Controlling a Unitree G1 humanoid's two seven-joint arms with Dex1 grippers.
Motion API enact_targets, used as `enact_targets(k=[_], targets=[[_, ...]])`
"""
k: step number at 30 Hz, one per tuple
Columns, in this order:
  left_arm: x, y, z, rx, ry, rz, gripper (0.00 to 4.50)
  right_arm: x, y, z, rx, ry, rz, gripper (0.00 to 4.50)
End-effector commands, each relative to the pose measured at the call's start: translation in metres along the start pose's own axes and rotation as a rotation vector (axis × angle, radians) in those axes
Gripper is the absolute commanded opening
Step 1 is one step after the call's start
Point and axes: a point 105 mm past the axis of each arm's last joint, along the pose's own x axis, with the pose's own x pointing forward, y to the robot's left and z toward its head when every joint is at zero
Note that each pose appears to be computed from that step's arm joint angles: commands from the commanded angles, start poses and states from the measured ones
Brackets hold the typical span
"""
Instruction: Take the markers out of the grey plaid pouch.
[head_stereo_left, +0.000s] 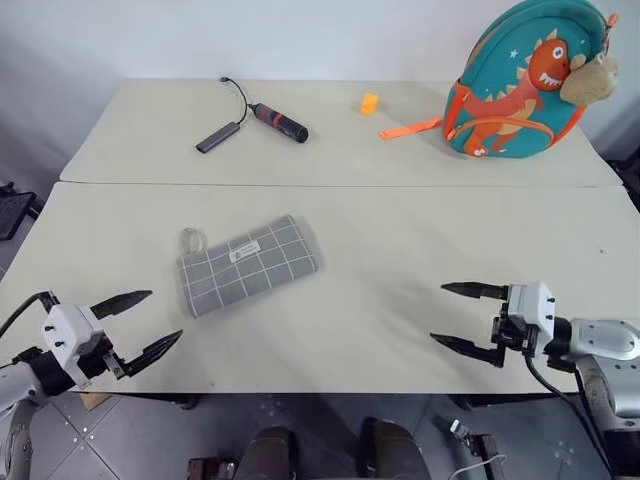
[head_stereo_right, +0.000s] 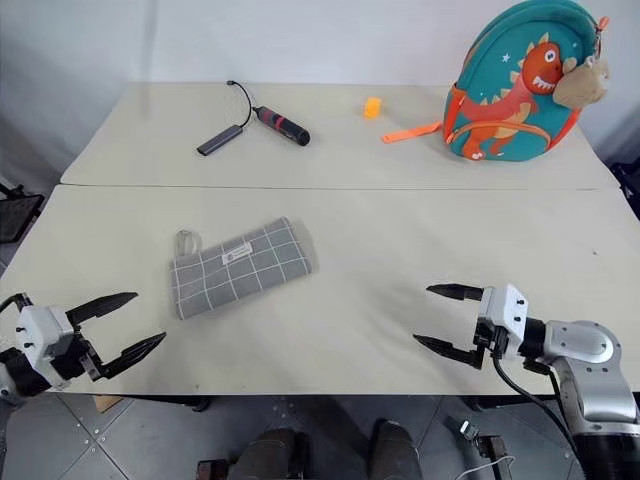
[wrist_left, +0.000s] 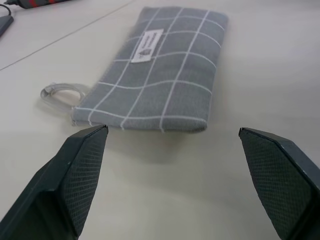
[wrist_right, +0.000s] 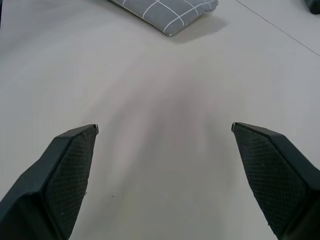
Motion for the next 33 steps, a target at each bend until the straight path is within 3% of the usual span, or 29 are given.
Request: enact_targets(k=[1, 5, 7, 9, 12, 17, 21, 27, 33], targets=[[-0.006, 0.0, 0.009, 0.016, -0.014, -0.001, 4.44, -0.001, -0.002, 0.006, -0.019, -0.005, 0.017, 4.5], [-0.012, 0.001, 0.013, -0.141, -0.054, 0.007, 4.44, 0.01, 0.008, 0.016, 0.04, -0.025, 0.102, 4.5], [-0.023, -0.001, 0.012, -0.35, -0.068, 0.0, 4.44, 0.025, 0.012, 0.033, 0.069, -0.036, 0.155, 4.5], [-0.035, -0.001, 0.008, -0.576, -0.073, 0.0, 4.5, 0.042, 0.014, 0.049, 0.084, -0.028, 0.193, 4.08], [-0.044, 0.001, 0.004, -0.86, -0.104, 0.002, 4.5, 0.07, 0.016, 0.074, 0.08, -0.04, 0.218, 3.15], [-0.037, 0.012, -0.008, -1.072, -0.039, 0.031, 4.5, 0.112, 0.013, 0.099, 0.03, -0.047, 0.221, 1.42], [-0.007, 0.039, -0.012, -1.173, -0.005, 0.057, 4.5, 0.178, -0.015, 0.095, -0.004, 0.08, -0.011, 0.04], [0.016, 0.042, -0.015, -1.228, 0.099, 0.039, 4.5, 0.228, -0.008, 0.102, 0.031, 0.048, -0.023, 0.01], [0.023, 0.035, -0.027, -1.283, 0.253, 0.034, 4.5, 0.254, 0.013, 0.072, -0.037, 0.141, 0.091, 0.01]])
